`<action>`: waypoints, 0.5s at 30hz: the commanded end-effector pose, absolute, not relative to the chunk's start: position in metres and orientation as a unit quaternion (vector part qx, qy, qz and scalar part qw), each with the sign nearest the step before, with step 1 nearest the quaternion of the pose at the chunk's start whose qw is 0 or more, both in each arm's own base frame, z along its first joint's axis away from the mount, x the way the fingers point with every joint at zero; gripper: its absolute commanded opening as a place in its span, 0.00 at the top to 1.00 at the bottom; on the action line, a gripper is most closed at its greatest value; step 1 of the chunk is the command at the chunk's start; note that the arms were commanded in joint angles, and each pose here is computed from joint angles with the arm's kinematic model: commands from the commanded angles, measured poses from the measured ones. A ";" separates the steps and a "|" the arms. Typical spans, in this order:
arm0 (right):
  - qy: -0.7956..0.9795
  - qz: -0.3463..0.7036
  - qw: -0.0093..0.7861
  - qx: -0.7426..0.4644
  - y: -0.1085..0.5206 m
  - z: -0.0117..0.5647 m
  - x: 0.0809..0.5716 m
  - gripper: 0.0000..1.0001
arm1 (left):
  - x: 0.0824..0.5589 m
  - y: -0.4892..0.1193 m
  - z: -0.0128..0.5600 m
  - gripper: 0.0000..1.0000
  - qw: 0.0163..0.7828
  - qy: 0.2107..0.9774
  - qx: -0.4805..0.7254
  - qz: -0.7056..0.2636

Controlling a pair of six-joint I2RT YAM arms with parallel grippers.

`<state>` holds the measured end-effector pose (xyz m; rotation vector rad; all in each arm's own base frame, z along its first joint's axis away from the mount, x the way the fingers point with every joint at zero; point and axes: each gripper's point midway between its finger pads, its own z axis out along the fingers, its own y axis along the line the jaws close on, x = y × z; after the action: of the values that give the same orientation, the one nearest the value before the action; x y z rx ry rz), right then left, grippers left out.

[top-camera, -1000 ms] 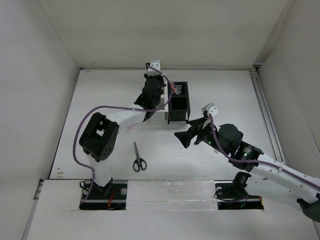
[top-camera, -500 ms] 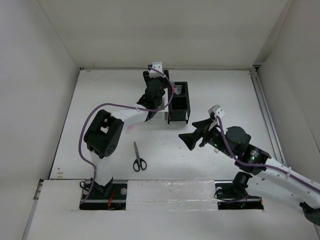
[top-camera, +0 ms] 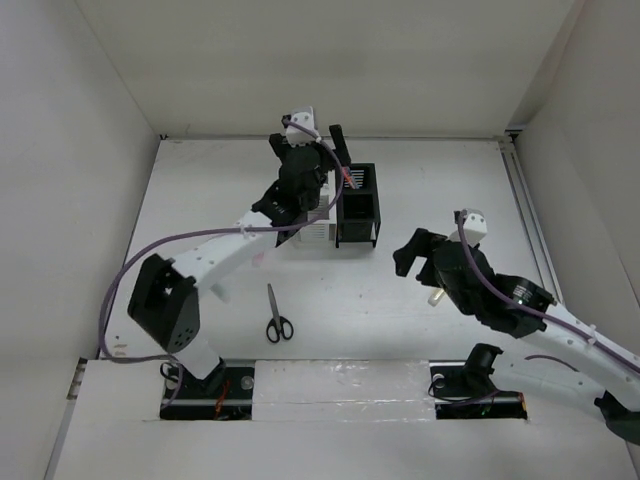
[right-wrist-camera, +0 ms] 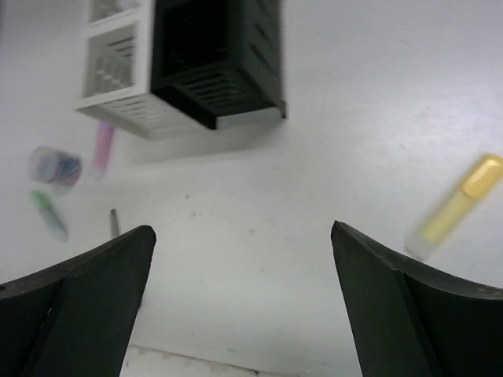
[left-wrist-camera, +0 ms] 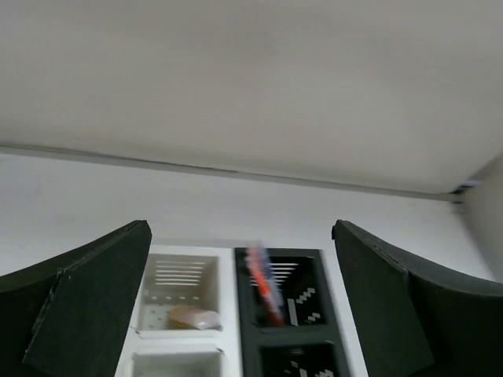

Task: Sort the stationery into containers
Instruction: Place the pen in the storage box, then pick up the pen from the center of the board.

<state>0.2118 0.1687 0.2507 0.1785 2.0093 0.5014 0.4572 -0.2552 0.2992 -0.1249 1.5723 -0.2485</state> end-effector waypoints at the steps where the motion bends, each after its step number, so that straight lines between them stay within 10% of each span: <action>1: 0.844 0.111 0.490 0.187 0.116 0.220 0.205 0.00 | 0.416 -0.254 0.364 0.00 0.685 0.700 -0.092 -0.183; 15: 0.846 -0.011 0.425 0.323 0.067 0.131 0.211 0.01 | 0.344 -0.239 0.331 0.00 0.604 0.749 -0.079 -0.258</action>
<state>0.2032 0.0814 0.1345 0.7149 2.1494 0.0342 0.3509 -0.2290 0.3636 -0.2269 1.6316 -0.5801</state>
